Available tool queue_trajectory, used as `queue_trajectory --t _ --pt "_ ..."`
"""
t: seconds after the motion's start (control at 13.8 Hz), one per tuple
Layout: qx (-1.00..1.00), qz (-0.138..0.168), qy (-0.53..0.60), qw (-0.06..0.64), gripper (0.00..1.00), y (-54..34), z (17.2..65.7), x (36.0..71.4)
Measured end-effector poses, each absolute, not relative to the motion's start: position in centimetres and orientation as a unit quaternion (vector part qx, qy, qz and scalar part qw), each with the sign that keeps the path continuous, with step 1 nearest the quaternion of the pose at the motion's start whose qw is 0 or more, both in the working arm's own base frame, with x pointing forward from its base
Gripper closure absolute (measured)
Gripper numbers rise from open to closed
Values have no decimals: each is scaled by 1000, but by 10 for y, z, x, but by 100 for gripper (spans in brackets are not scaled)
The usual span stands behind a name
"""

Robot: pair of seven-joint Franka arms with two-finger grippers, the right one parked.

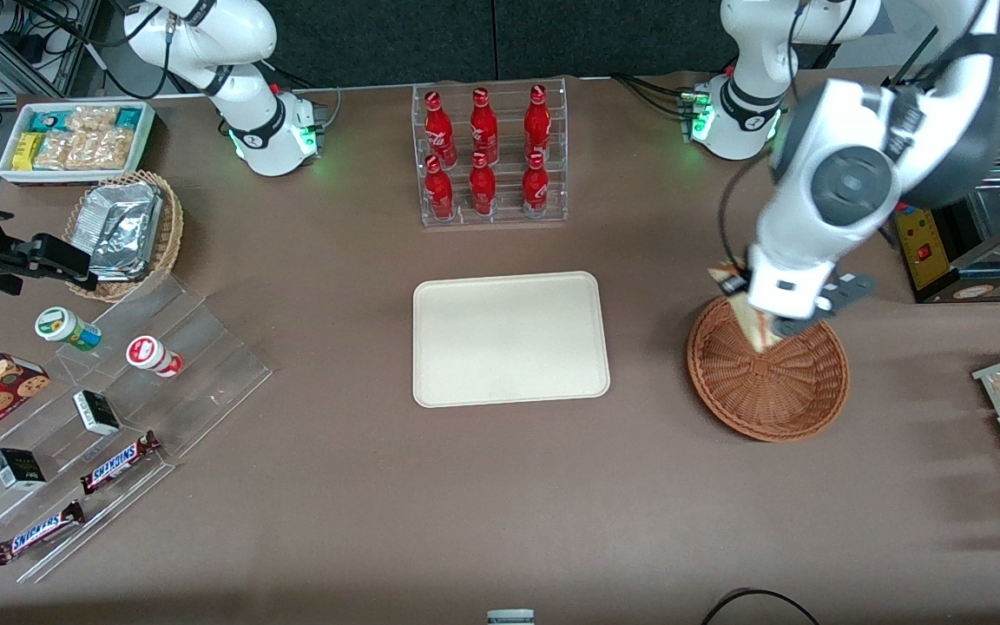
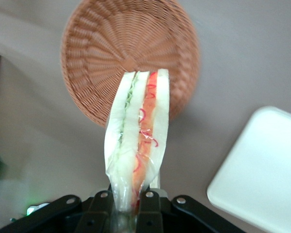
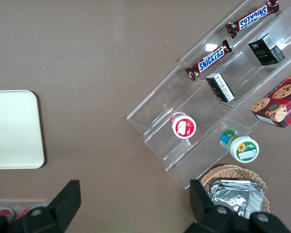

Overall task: Place sandwich from basket to tray
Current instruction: 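Carry the held sandwich with the left gripper over the cream tray, then lower the sandwich onto the tray and open the left gripper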

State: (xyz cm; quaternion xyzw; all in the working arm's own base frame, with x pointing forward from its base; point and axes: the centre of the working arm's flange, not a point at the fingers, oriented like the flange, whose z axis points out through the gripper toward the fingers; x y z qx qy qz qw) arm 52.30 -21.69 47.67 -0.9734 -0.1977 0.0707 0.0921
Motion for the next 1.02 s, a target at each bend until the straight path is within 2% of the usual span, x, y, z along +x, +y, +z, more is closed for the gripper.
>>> queue_trajectory --t 0.22,0.44,0.73,1.02 --pt "-984 69 -137 86 83 -281 480 498" --pt "-990 77 -90 75 83 -335 463 485" --pt "-995 76 -56 36 83 -421 413 469" --pt "-994 96 -40 20 83 -473 369 457"
